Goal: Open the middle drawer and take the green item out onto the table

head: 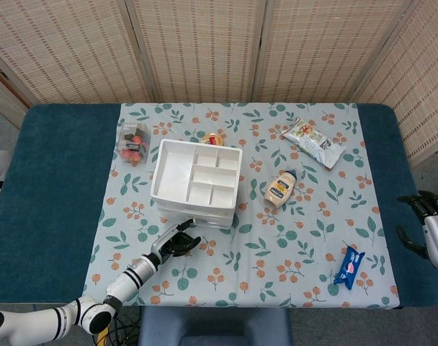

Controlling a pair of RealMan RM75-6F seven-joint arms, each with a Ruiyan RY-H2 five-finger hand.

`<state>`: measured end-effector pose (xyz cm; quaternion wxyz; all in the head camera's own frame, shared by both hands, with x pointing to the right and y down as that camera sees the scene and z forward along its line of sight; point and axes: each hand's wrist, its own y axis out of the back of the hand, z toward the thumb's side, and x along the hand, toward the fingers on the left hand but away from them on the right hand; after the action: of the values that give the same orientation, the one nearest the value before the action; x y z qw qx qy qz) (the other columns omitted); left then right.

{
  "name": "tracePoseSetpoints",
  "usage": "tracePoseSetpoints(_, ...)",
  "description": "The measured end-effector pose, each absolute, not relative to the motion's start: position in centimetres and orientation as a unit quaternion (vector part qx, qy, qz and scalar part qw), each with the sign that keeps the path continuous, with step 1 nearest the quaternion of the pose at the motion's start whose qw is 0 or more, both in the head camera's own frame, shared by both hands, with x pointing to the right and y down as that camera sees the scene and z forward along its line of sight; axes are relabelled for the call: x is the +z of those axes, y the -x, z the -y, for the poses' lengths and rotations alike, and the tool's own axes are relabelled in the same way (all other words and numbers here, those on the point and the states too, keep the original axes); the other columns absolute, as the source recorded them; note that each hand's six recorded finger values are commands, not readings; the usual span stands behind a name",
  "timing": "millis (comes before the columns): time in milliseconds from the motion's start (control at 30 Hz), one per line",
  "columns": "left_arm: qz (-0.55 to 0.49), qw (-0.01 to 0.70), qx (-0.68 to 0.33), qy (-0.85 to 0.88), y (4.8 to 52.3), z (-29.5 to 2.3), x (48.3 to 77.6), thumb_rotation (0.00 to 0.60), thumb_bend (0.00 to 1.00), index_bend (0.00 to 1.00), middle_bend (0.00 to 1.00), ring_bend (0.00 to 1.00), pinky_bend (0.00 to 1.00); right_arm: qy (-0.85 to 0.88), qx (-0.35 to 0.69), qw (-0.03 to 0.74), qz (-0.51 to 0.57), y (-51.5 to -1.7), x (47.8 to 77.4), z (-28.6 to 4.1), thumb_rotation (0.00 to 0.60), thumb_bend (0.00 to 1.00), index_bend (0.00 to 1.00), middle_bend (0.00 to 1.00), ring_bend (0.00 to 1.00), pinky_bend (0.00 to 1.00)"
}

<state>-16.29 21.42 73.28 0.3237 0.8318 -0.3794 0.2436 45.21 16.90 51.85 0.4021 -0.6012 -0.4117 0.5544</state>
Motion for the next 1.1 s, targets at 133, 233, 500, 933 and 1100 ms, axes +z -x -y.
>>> tracePoseSetpoints(133,0.38,0.324,0.245,-0.831,16.3,-21.4,73.4,0.6,0.37,0.24,0.94,0.93,1.0,0.601,0.555,0.402,0.412,-45.3,51.9,-16.9,0.6,0.38,0.25,0.31,0.21,0.27)
tracePoseSetpoints(233,0.38,0.323,0.246,-0.831,16.3,-21.5,73.4,0.6,0.37,0.26,0.94,0.93,1.0,0.601,0.555,0.401,0.412,-45.3,51.9,-16.9,0.6,0.38,0.25,0.31,0.21,0.27)
tracePoseSetpoints(500,0.379,0.324,0.247,-0.831,16.3,-21.6,73.3,0.6,0.37,0.28,0.94,0.93,1.0,0.601,0.556,0.4,0.412,-45.4,52.0,-17.0,0.6,0.38,0.25,0.31,0.21,0.27)
tracePoseSetpoints(933,0.375,0.327,0.244,-0.833,16.7,-22.3,72.8,0.6,0.38,0.29,0.94,0.93,1.0,0.604,0.554,0.4,0.41,-45.2,52.1,-17.0,0.6,0.38,0.25,0.31,0.21,0.27)
tracePoseSetpoints(1100,0.371,0.327,0.242,-0.835,16.9,-22.7,72.5,0.6,0.37,0.29,0.94,0.93,1.0,0.604,0.554,0.4,0.41,-45.1,52.1,-17.1,0.6,0.38,0.25,0.31,0.21,0.27)
